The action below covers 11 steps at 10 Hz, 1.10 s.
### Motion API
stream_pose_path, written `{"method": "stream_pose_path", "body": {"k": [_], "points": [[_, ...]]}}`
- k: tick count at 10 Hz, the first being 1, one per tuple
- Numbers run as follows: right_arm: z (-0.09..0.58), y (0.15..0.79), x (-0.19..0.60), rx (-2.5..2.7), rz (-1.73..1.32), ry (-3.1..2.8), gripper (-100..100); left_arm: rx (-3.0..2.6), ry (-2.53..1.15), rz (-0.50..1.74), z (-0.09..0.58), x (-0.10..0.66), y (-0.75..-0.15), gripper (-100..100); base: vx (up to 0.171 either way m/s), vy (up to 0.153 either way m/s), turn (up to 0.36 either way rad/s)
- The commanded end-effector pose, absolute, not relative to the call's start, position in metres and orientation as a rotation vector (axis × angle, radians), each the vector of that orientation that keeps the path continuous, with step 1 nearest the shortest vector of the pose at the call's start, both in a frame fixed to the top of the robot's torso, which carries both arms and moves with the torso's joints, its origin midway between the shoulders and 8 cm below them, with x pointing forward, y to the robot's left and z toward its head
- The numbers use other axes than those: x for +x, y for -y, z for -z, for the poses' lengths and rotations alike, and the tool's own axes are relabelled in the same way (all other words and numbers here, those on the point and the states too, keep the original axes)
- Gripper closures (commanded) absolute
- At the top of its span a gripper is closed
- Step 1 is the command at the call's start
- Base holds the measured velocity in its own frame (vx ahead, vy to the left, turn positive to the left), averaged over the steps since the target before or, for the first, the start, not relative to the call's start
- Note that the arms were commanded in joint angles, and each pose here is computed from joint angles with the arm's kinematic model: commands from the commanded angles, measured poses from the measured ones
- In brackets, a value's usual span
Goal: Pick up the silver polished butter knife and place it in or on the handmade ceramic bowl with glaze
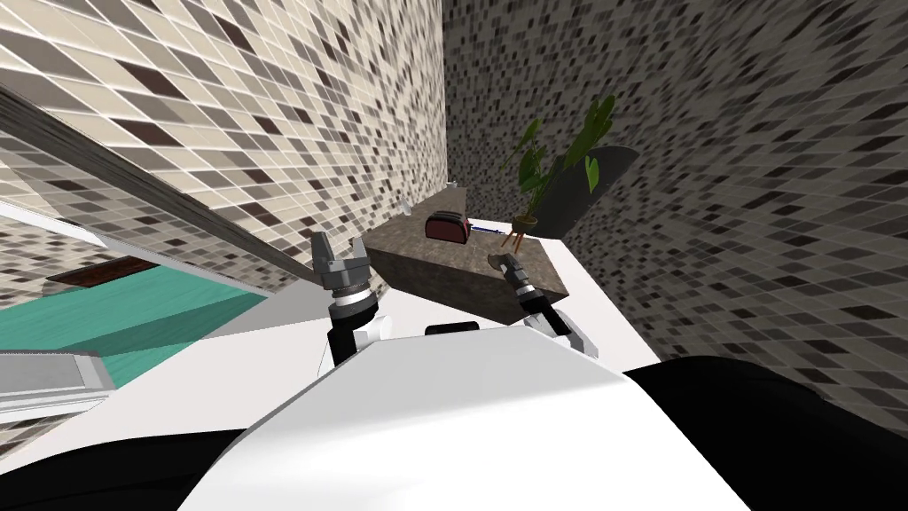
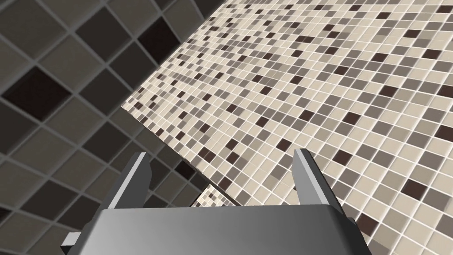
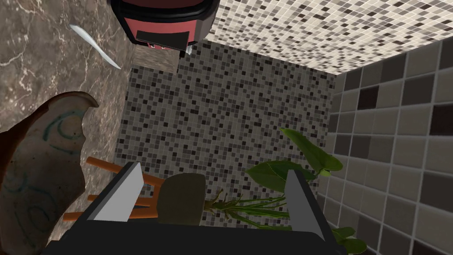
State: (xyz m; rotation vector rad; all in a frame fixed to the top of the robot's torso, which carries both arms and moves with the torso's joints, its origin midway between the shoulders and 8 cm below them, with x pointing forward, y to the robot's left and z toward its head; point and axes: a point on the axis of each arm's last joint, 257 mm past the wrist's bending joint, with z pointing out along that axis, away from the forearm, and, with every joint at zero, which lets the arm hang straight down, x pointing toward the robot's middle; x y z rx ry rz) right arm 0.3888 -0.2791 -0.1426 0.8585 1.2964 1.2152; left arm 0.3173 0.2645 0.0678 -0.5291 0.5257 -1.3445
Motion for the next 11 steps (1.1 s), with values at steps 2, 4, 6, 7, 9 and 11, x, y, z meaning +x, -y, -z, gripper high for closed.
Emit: {"method": "stream_pose_path", "body": {"k": [2,4,6,7,9,11], "points": [[0.162,0.286,0.391,0.874,-1.179,-1.382,-100,-0.529,-0.526,1.344,-0.068,0.317,-0.265,0,-0.042,0.037,0.14],[0.175,0.292,0.393,0.882,-1.149,-1.437,-100,-0.529,-0.526,1.344,-0.068,0.317,-0.265,0,-0.044,0.041,0.142],[0.189,0.3,0.394,0.888,-1.112,-1.496,-100,-0.529,-0.526,1.344,-0.068,0.317,-0.265,0,-0.04,0.052,0.17],[0.189,0.301,0.394,0.878,-1.107,-1.506,-100,-0.529,-0.526,1.344,-0.068,0.317,-0.265,0,-0.025,0.048,0.09],[0.202,0.311,0.395,0.883,-1.063,-1.563,-100,-0.529,-0.526,1.344,-0.068,0.317,-0.265,0,-0.014,0.053,0.131],[0.215,0.323,0.396,0.887,-1.013,-1.62,-100,-0.529,-0.526,1.344,-0.068,0.317,-0.265,0,-0.007,0.058,0.169]]}}
